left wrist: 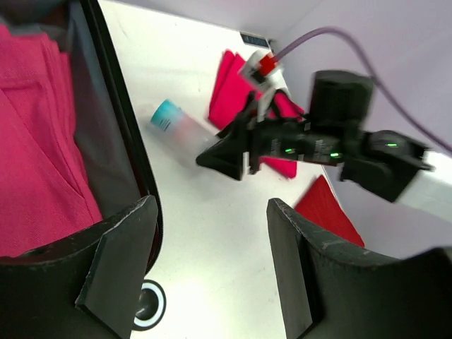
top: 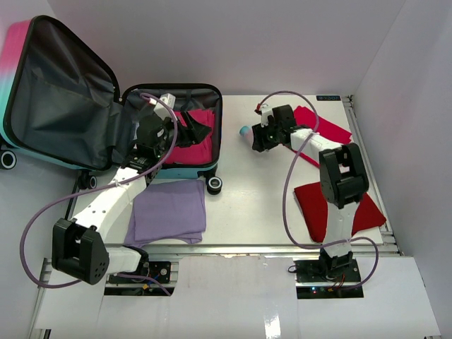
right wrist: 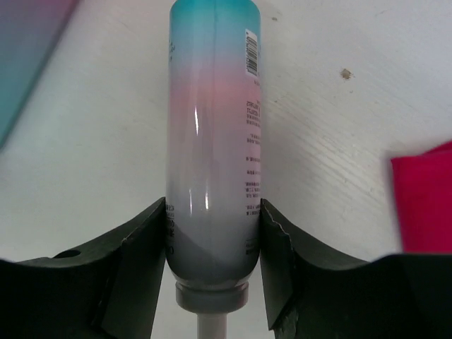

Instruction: Pack the luggage

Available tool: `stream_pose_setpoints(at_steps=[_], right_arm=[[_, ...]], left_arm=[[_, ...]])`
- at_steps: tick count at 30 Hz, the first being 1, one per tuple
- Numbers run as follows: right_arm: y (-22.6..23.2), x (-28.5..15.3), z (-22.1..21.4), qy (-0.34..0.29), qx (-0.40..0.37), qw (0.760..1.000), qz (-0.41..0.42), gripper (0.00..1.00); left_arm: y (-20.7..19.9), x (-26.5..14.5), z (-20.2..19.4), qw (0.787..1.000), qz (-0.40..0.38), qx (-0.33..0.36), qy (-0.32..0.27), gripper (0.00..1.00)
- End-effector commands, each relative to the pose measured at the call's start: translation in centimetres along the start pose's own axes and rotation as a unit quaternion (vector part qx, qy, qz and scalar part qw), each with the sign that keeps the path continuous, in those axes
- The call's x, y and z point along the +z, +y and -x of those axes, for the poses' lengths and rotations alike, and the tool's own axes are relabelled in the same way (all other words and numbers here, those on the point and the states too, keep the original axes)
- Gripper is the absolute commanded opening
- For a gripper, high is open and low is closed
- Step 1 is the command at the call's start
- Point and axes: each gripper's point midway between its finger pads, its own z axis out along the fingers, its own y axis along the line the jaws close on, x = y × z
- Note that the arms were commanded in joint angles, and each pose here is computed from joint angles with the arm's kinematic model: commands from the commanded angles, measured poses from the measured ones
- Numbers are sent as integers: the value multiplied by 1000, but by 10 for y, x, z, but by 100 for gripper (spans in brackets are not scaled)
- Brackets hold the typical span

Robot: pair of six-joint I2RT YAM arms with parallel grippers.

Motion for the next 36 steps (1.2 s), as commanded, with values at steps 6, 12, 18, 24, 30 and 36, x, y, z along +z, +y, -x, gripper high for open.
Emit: stream_pose_setpoints(at_steps=[6,12,18,24,30,36], right_arm=[[114,-136,102,-269,4,958,97,8],[169,-166,113,-324,-1,938,122,8],[208,-163,121,-338,8,928,156,8],[233,-158,122,-345,14,921,177,8],[245,-142,122,-325,10,929,178,13],[241,-135,116,-319,4,933,167,32]], left_arm=[[-49,9,1,990,-130,-50,25,78],[-59,14,-8,984,-161,-74,38,78],[-61,17,-10,981,-173,-88,28,79],[-55,23,-23,978,-176,-104,37,61],[-50,30,-28,979,-165,-107,50,11],[-47,32,-22,983,-152,-98,42,0]])
